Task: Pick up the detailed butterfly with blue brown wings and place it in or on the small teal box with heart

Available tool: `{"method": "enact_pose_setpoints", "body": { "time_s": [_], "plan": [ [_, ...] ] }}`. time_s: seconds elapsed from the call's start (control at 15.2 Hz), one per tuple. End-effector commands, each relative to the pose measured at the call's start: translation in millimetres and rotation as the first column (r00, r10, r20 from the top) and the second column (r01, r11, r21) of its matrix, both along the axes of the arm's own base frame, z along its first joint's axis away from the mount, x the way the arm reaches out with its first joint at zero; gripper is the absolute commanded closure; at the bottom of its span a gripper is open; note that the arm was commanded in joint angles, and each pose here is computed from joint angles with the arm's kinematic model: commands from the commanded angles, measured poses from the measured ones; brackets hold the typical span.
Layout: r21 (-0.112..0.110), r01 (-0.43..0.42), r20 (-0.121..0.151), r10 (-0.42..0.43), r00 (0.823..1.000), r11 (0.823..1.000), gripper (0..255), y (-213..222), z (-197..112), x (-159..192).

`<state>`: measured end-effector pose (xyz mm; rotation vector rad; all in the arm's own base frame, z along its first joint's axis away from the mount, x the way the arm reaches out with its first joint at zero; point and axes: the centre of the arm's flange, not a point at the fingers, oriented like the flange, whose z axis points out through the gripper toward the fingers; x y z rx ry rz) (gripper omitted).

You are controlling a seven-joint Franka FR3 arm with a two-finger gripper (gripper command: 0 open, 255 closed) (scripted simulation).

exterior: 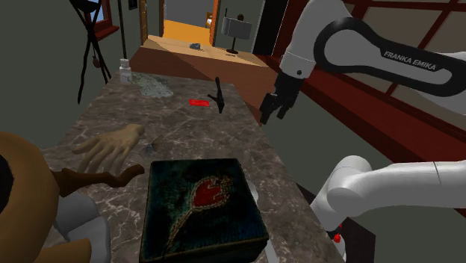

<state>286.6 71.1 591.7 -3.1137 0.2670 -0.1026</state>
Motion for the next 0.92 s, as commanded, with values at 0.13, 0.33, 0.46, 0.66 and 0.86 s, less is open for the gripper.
{"method": "enact_pose_setpoints", "body": {
  "time_s": [0.13, 0.33, 0.46, 0.66, 0.86],
  "plan": [
    [-0.002, 0.162, 0.026, -0.162, 0.987, 0.987, 0, 56, -1, -10],
    [-0.003, 0.274, 0.045, -0.274, 0.961, 0.962, 0, 98, -3, -9],
    [-0.001, 0.348, 0.058, -0.347, 0.936, 0.938, 0, 126, -5, -6],
    [0.002, 0.453, 0.077, -0.452, 0.889, 0.891, 0, 167, -7, 2],
    [0.008, 0.553, 0.096, -0.551, 0.829, 0.833, 0, 207, -9, 16]
  ]
}}
